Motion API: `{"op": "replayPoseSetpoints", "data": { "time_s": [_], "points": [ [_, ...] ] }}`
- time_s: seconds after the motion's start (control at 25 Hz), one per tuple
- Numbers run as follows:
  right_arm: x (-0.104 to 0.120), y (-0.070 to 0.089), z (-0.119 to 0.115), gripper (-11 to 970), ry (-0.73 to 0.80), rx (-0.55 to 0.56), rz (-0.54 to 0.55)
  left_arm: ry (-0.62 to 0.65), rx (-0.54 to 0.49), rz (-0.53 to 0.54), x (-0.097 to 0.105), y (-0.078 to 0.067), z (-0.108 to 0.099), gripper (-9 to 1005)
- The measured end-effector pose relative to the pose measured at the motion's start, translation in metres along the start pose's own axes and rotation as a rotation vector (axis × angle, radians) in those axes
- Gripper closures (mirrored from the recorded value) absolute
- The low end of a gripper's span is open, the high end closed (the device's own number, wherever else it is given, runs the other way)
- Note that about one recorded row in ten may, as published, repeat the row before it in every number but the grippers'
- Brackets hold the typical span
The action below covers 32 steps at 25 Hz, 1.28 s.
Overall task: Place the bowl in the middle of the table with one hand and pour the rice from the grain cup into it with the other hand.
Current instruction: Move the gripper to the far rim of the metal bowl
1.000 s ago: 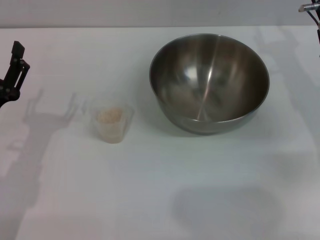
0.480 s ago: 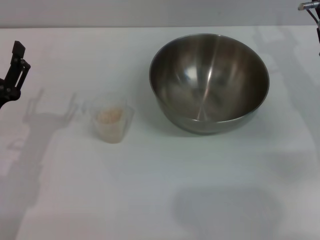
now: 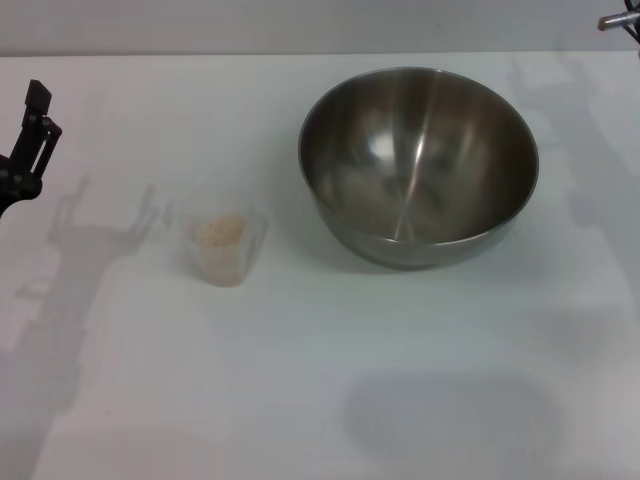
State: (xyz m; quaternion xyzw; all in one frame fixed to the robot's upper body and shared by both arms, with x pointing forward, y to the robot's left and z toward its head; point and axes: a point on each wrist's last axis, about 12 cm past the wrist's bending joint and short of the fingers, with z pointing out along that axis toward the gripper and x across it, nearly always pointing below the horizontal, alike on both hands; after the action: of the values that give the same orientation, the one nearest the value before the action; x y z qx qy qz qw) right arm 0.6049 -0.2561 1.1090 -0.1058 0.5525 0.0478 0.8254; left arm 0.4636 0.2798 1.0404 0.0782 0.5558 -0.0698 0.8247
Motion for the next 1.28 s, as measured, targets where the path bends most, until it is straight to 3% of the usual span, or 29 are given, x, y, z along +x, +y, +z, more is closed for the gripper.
{"op": "replayPoseSetpoints", "data": {
  "time_s": [0.04, 0.16, 0.4, 0.6, 0.64, 0.76, 0.84, 0.96, 1.04, 1.28],
  "points": [
    [0.000, 0.002, 0.003, 314, 0.017, -0.004, -0.068, -0.001, 0.003, -0.001, 0.000, 0.000, 0.001, 164],
    [-0.001, 0.006, 0.010, 315, 0.048, -0.008, -0.117, 0.002, 0.005, -0.001, 0.000, -0.001, 0.002, 164],
    [-0.010, 0.014, 0.039, 324, 0.248, -0.016, -0.095, 0.003, 0.010, 0.000, 0.001, -0.001, 0.006, 164],
    [-0.039, 0.032, 0.057, 336, 0.435, -0.066, -0.043, -0.001, 0.010, 0.003, 0.001, 0.000, 0.009, 164],
    [-0.058, 0.041, 0.062, 338, 0.533, -0.101, -0.029, -0.001, 0.008, 0.004, 0.001, 0.001, 0.009, 164],
    [-0.072, 0.045, 0.063, 345, 0.640, -0.124, -0.019, -0.003, -0.003, 0.008, 0.000, 0.003, 0.010, 164],
    [-0.096, 0.044, 0.066, 349, 0.775, -0.142, -0.024, -0.006, -0.010, 0.010, 0.000, 0.005, 0.010, 163],
    [-0.104, 0.040, 0.068, 356, 0.849, -0.141, -0.031, -0.008, -0.015, 0.012, 0.000, 0.006, 0.011, 163],
    [-0.112, 0.028, 0.071, 361, 0.960, -0.131, -0.044, -0.011, -0.018, 0.013, -0.001, 0.007, 0.012, 163],
    [-0.109, 0.019, 0.075, 374, 1.150, -0.185, -0.029, -0.019, -0.013, 0.016, -0.001, 0.007, 0.015, 163]
  ]
}}
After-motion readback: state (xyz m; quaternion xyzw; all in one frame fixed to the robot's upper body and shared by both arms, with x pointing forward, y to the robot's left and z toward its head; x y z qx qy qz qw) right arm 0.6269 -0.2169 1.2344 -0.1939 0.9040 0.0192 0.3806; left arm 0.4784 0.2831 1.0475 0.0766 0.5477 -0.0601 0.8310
